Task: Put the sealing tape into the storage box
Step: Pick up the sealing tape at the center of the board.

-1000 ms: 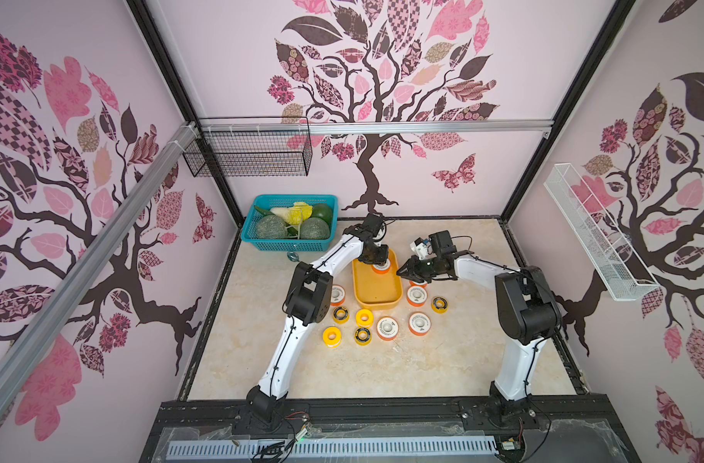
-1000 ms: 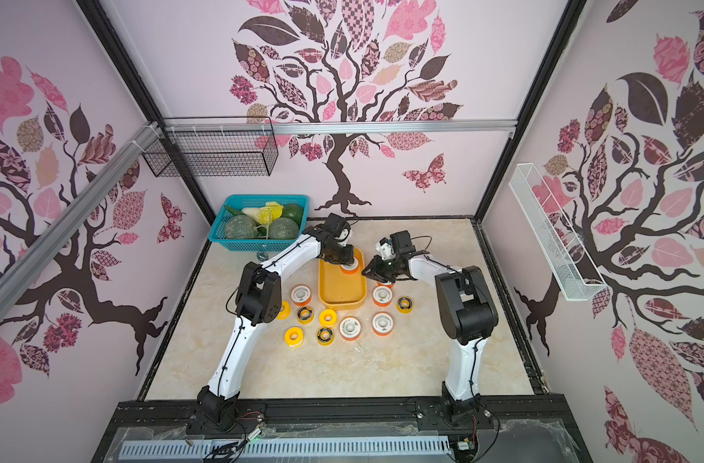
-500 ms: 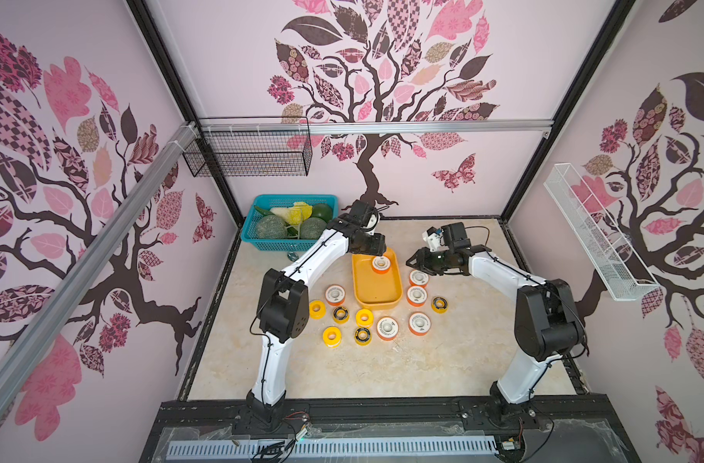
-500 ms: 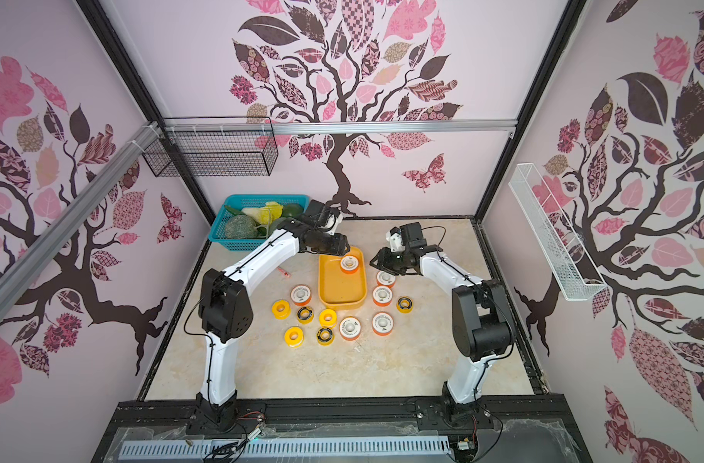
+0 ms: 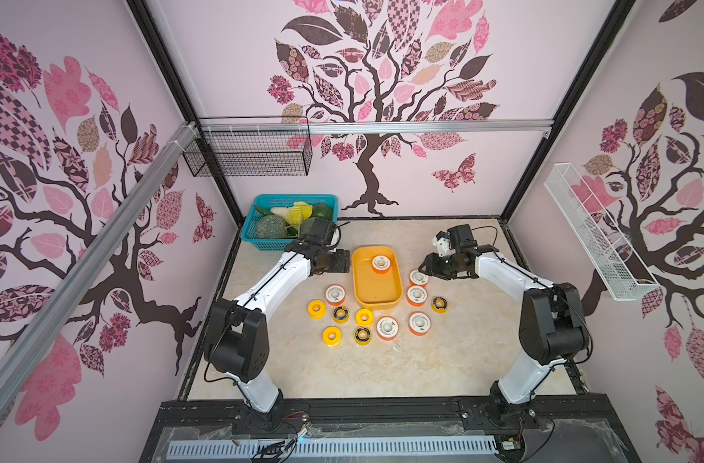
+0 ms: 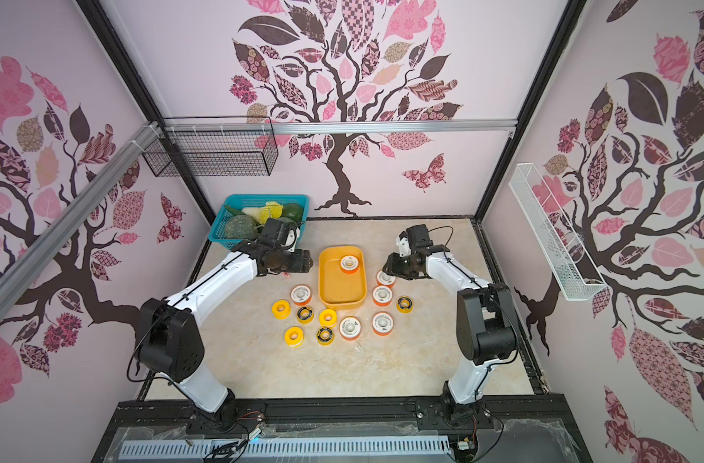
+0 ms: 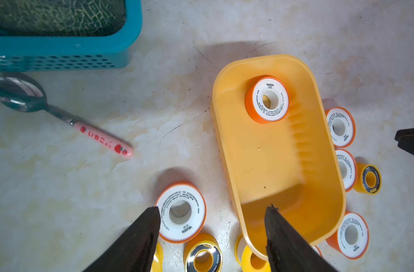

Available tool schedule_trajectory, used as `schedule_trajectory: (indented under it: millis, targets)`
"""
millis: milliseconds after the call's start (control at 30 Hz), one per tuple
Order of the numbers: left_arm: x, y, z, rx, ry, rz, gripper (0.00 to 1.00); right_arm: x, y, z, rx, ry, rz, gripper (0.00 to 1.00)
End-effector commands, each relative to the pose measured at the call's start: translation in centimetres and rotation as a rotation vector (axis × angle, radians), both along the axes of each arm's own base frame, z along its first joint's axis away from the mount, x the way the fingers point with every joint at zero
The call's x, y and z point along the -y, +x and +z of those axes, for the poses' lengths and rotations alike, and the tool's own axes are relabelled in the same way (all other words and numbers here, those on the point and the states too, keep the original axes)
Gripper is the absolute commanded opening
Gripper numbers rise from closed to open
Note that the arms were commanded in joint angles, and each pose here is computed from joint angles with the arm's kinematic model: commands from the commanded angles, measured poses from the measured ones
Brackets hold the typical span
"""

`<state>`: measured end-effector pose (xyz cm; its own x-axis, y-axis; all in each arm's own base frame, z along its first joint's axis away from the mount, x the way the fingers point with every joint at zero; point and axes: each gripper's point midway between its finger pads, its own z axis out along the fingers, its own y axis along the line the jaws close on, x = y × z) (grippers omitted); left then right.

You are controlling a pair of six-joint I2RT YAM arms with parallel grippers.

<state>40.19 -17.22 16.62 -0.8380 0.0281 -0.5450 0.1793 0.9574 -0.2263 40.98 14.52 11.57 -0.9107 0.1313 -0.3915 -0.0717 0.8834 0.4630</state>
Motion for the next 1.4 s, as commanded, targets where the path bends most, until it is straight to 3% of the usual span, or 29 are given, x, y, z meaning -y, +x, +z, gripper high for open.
schedule_trajectory:
  millis: [0,333,933,1100,1367]
  targets:
    - [-0.1,-0.3,1.0,0.055,-0.041,0.026,0.76,0.5,0.1,0.1,0.01,-0.044,0.015,0.51]
    - [-0.2,-1.0,-0.3,0.039,-0.052,0.02,0.78,0.9,0.6,-0.6,0.024,-0.164,0.045,0.71]
    - [-0.3,-1.3,-0.3,0.043,-0.056,0.024,0.78,-0.7,1.9,-4.1,-0.063,-0.313,0.103,0.78]
    - [-0.3,-1.3,-0.5,0.038,-0.056,0.022,0.78,-0.5,2.3,-4.9,-0.067,-0.353,0.093,0.85]
    - [-0.2,-1.3,-0.8,0.029,-0.055,0.019,0.78,-0.7,2.9,-6.3,-0.089,-0.389,0.099,0.86]
